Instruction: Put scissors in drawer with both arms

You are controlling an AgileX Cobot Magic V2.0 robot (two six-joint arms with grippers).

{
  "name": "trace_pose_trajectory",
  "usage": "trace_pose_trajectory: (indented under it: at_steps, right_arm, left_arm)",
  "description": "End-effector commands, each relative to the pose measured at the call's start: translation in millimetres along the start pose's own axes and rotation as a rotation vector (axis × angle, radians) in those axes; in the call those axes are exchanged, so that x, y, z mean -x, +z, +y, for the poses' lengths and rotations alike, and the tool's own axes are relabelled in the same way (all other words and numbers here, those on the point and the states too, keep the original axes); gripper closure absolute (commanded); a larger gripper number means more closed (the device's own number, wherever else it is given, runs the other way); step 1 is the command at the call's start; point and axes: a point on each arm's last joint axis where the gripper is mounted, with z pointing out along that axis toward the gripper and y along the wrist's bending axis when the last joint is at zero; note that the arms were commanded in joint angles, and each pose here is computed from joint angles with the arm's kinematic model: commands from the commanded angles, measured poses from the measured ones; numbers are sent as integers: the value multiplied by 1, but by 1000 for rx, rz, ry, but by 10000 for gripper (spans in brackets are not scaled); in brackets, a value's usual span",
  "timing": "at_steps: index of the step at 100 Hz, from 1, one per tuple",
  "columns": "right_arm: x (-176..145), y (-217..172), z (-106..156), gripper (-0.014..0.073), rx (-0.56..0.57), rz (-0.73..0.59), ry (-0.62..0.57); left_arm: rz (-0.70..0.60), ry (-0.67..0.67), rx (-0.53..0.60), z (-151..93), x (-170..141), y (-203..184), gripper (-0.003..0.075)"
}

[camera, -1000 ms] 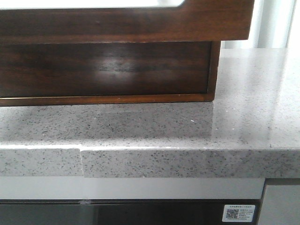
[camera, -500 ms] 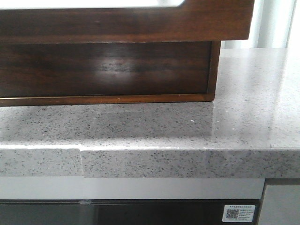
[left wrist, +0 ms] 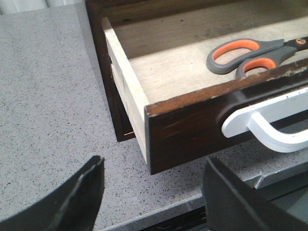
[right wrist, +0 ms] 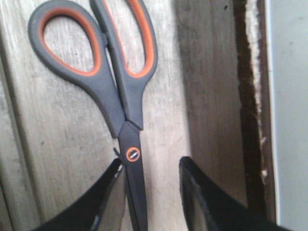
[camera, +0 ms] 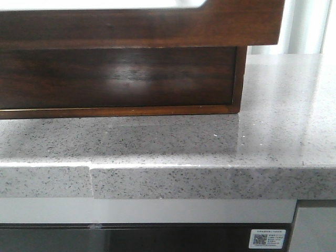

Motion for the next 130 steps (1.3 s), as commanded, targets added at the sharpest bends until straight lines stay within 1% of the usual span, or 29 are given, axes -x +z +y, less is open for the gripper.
trace_pose_trajectory:
  at_steps: [1, 10, 23, 33, 42, 54, 60, 72, 82, 85, 89, 95, 108, 118, 130]
  right_arm:
    - [-5, -38, -14, 333, -103, -80, 59]
    - [-12, -58, -16, 333, -117, -99, 134]
    - [-27, -87, -16, 333, -121, -150, 276]
    - [-46, -108, -17, 333, -112, -206, 374]
    - [-66, -119, -19, 333, -98, -256, 482]
    - [-99, -119, -19, 333, -81, -313, 641]
    - [-118, -112, -15, 333, -72, -320, 733]
    - [-155, -101, -1, 333, -130, -341, 900]
    - [-177, -95, 16, 333, -196, -376, 998]
    - [-185, -89, 23, 333, -209, -369, 1028]
    - [-191, -88, 30, 333, -238, -392, 1055]
    - [-200, -78, 44, 333, -249, -401, 1101]
    - [-213, -65, 74, 333, -281, -426, 1142]
    - [-220, -60, 91, 333, -310, -441, 1149]
    - [-223, -58, 100, 333, -315, -443, 1151]
  left_arm:
    - [-88, -16, 8, 1, 15, -4, 300]
    - [-89, -17, 7, 1, 15, -4, 300]
    - [-91, -19, 6, 1, 15, -4, 300]
    - [-91, -19, 6, 1, 15, -4, 300]
    - [-91, -19, 6, 1, 15, -4, 300]
    - [-91, -19, 6, 1, 15, -4, 300]
    - [-91, -19, 6, 1, 15, -4, 300]
    - [-93, -19, 7, 1, 15, -4, 300]
    - [-93, -19, 7, 1, 15, -4, 300]
    - [-93, -19, 7, 1, 15, -4, 300]
    - [-93, -19, 7, 1, 15, -4, 300]
    - [-93, -19, 7, 1, 15, -4, 300]
    - [-93, -19, 7, 1, 15, -4, 300]
    - [-93, -19, 7, 1, 15, -4, 300]
    - [-93, -19, 7, 1, 15, -4, 300]
